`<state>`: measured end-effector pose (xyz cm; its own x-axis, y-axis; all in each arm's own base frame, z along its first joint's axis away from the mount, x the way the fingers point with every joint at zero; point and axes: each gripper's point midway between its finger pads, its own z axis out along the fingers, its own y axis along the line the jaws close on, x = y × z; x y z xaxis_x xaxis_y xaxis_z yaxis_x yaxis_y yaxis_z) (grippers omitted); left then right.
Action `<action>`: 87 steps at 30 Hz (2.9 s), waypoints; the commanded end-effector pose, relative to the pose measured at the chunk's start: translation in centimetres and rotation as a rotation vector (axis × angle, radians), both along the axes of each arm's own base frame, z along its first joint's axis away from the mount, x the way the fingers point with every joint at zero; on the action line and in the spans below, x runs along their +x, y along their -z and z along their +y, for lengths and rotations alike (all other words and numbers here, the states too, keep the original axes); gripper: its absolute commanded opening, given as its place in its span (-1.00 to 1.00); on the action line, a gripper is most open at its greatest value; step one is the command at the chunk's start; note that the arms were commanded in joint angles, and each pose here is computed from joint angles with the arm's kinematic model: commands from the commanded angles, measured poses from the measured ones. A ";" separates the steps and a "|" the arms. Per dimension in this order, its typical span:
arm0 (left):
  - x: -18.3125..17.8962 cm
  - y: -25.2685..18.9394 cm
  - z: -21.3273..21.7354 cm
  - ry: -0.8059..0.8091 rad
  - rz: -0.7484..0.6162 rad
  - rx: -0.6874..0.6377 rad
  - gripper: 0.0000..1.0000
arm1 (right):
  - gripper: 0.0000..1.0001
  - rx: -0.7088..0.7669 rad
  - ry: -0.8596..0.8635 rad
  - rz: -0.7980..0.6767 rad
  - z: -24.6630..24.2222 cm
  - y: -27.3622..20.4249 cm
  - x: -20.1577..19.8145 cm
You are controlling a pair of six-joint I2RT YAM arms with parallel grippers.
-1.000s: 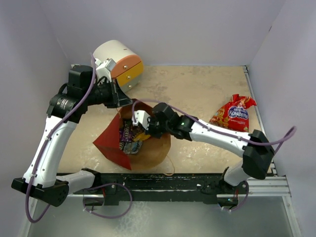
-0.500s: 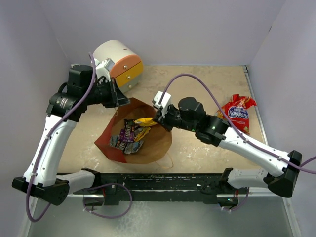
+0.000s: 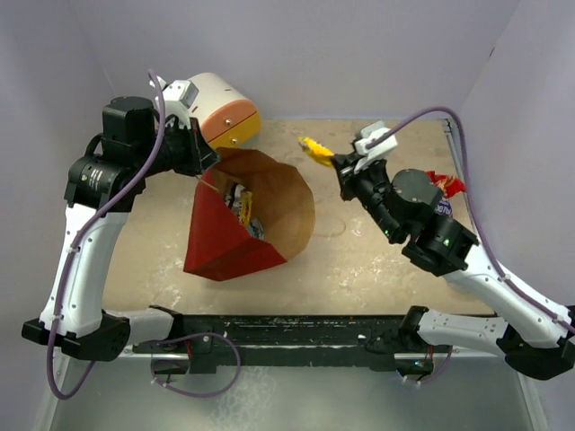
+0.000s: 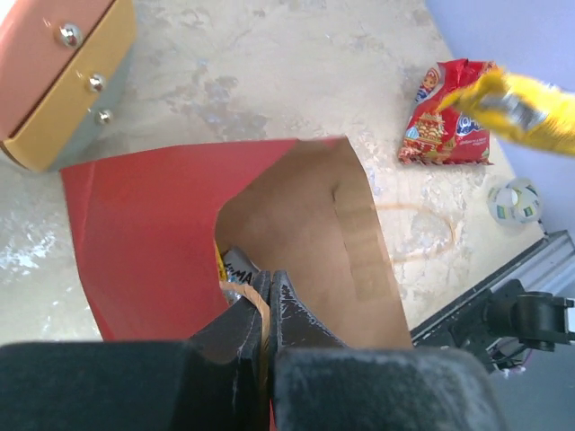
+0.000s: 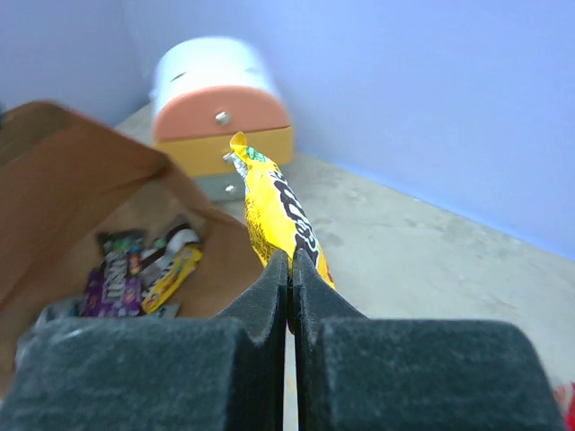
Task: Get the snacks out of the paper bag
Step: Place the snack at the center of the board, then adjust the paper bag at the center of the board.
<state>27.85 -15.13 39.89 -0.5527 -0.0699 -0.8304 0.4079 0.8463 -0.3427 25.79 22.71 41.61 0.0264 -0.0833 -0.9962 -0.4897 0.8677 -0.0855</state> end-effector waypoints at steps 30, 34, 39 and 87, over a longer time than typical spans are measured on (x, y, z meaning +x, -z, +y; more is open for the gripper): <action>2.8 2.8 -6.5 0.258 -0.064 0.149 -1.00 | -1.00 0.330 0.805 0.486 -23.8 20.1 24.3; 2.9 2.7 -5.5 0.215 -0.075 0.180 -1.00 | -1.00 0.331 0.828 0.554 -24.6 23.2 23.6; 3.0 2.1 -4.1 0.133 -0.087 0.195 -1.00 | -1.00 0.334 0.816 0.629 -24.0 25.6 22.7; -1.9 3.3 -2.2 0.046 0.058 0.101 -1.00 | -0.16 0.395 -0.126 1.047 -1.4 22.4 16.9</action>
<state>25.82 -17.96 34.56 -0.6669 0.0556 -0.7431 0.4176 0.8537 -0.3110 43.26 19.73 16.07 -0.8583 0.2294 -0.4590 -0.1507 0.7423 0.6529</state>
